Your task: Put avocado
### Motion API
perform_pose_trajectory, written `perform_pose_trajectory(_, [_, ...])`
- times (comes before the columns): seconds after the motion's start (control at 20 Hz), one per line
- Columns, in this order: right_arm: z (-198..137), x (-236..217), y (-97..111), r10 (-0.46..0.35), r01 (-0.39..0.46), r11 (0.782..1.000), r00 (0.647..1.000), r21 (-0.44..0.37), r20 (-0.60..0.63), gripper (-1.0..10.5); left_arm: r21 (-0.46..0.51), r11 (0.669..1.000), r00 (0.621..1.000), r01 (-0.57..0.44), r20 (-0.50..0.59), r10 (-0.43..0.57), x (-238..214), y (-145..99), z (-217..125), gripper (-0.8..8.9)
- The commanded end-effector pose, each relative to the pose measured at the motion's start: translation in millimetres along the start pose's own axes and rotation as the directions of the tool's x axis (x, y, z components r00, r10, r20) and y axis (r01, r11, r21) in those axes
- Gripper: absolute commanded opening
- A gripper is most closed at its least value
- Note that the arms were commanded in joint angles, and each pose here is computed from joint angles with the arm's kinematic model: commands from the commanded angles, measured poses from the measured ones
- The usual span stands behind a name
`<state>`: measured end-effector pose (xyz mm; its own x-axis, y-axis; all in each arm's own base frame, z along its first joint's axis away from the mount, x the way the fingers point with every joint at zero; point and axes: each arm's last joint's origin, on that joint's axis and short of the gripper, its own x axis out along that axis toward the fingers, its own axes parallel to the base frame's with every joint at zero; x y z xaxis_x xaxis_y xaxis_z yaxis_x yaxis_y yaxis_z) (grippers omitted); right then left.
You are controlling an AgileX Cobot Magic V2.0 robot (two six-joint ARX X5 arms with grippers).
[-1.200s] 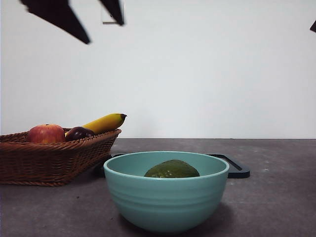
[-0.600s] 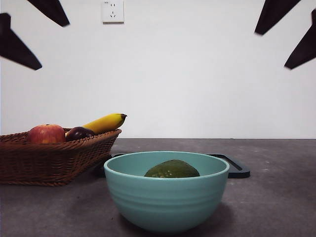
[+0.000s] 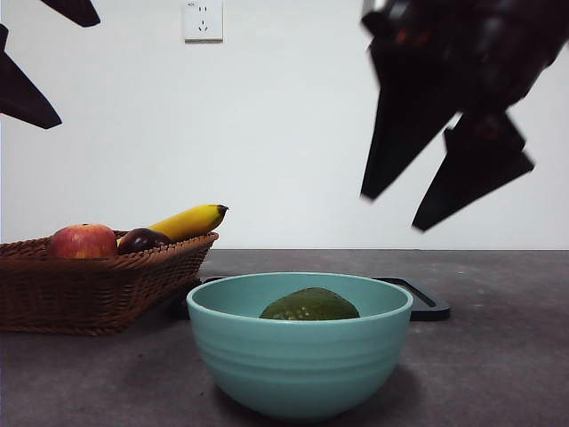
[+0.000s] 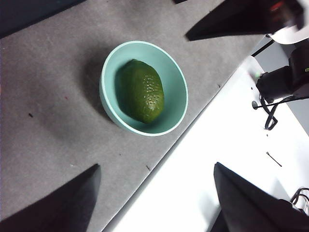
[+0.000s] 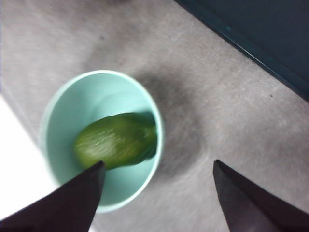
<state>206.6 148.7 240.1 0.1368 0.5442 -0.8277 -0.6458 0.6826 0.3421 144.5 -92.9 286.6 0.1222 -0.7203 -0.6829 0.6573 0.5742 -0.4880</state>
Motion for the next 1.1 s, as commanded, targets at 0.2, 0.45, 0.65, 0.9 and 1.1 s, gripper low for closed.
perform_pose_trajectory(0.2, [9,36,3,-0.034,0.032,0.999,0.998,-0.03,-0.059,3.0,0.023,1.0,1.0,0.006,0.001,-0.007,0,-1,2,3.7])
perform_pose_trajectory(0.45, [13,58,5,-0.092,0.088,0.994,0.993,-0.067,-0.068,2.1,0.023,1.0,1.0,0.006,0.001,-0.007,0,-1,2,3.7])
perform_pose_trajectory(0.65, [13,67,6,-0.091,0.085,0.994,0.992,-0.071,-0.087,1.8,0.023,1.0,1.0,0.006,0.001,-0.007,0,-1,2,3.7])
perform_pose_trajectory(0.9, [13,69,9,-0.081,0.074,0.994,0.993,-0.084,-0.086,0.2,0.023,1.0,1.0,0.006,0.001,-0.007,0,-1,2,3.7])
perform_pose_trajectory(1.1, [13,69,10,-0.074,0.068,0.995,0.993,-0.071,-0.087,0.1,0.023,1.0,1.0,0.006,0.001,-0.007,0,-1,2,3.7])
